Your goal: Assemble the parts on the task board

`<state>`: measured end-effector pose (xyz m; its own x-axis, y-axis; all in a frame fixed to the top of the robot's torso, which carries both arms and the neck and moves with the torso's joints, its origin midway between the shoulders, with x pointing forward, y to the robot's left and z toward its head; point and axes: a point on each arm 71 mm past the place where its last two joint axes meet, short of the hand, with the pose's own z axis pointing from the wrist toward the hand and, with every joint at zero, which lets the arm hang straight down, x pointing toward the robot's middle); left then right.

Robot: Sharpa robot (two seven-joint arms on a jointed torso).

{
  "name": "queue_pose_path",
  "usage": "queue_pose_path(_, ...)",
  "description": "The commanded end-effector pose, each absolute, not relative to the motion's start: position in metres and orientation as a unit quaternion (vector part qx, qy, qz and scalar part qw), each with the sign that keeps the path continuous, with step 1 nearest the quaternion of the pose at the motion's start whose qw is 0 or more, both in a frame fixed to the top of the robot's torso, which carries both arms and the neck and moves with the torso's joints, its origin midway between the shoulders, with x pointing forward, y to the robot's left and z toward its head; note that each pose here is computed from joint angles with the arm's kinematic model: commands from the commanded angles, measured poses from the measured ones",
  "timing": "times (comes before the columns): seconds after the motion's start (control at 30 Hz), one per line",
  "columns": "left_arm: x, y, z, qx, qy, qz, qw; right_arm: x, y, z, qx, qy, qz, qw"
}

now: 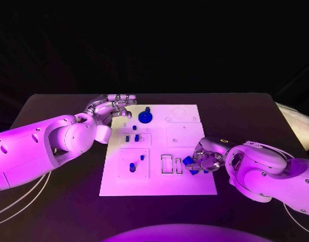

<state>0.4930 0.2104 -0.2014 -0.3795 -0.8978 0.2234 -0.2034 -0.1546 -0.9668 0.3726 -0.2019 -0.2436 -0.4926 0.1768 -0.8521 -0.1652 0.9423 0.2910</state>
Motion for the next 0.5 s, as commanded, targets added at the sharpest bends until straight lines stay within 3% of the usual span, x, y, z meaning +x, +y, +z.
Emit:
queue_pose_path(0.03,0.492,0.208,-0.201,-0.469,0.582,-0.6,0.287,0.371,-0.203,-0.25,-0.003,0.854,0.157,0.496)
queue_pose_path(0.33,0.492,0.209,-0.201,-0.469,0.582,-0.599,0.287,0.371,-0.2,-0.237,0.065,0.806,0.224,0.545)
queue_pose_path(0.5,0.492,0.209,-0.201,-0.469,0.583,-0.599,0.286,0.368,-0.196,-0.232,0.086,0.799,0.25,0.54)
